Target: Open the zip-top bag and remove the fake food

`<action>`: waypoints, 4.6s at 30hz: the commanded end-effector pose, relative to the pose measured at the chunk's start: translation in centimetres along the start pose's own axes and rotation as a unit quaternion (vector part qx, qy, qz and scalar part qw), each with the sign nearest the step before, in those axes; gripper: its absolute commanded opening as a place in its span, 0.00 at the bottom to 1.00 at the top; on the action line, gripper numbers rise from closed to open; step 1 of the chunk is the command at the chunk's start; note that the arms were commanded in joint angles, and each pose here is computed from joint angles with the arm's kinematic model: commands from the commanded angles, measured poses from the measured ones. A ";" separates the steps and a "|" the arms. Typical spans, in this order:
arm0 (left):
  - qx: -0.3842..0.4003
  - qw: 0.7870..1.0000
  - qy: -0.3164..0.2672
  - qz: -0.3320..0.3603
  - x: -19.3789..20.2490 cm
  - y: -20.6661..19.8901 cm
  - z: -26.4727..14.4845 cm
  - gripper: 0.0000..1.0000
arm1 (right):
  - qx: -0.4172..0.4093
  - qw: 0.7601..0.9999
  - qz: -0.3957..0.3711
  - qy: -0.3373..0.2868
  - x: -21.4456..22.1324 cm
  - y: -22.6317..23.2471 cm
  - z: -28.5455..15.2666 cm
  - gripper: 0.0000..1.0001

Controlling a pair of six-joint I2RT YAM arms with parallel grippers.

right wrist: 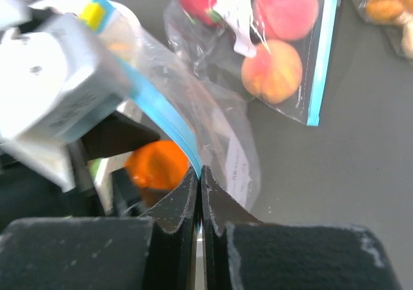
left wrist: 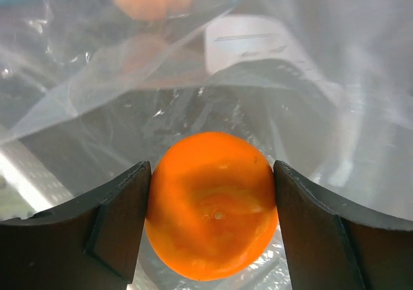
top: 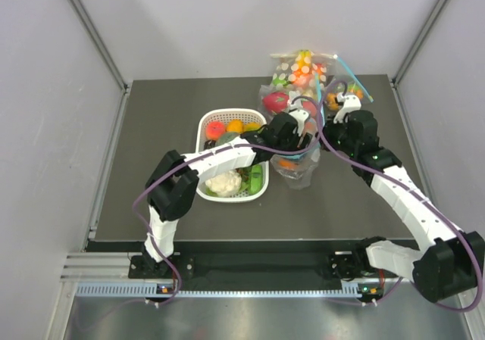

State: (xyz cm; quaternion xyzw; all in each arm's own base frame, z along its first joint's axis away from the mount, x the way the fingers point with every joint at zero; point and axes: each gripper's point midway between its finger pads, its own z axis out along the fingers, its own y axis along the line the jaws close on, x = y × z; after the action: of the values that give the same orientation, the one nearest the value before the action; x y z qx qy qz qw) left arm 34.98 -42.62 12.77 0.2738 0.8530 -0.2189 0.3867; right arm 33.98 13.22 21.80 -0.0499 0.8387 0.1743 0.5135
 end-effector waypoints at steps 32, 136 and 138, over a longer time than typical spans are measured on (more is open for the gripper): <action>0.098 0.974 -0.176 -0.103 -13.3 -1.0 -5.8 0.18 | 0.015 0.999 0.005 0.039 5.1 -2.0 2.0 0.00; -0.113 0.984 -0.050 -0.126 5.7 6.1 -11.9 0.91 | 0.132 0.989 -0.006 -0.066 -5.1 -7.7 -5.9 0.46; -0.114 0.985 -0.053 -0.117 5.2 6.1 -12.2 0.99 | 0.129 0.989 -0.006 -0.066 -5.2 -7.5 -5.9 0.55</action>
State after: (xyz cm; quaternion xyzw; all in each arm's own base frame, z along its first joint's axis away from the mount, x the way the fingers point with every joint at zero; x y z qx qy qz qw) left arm 27.89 -28.37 11.55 0.1241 0.8973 -0.1646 0.3903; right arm 33.19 3.97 24.15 0.0227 0.8386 0.0647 0.5404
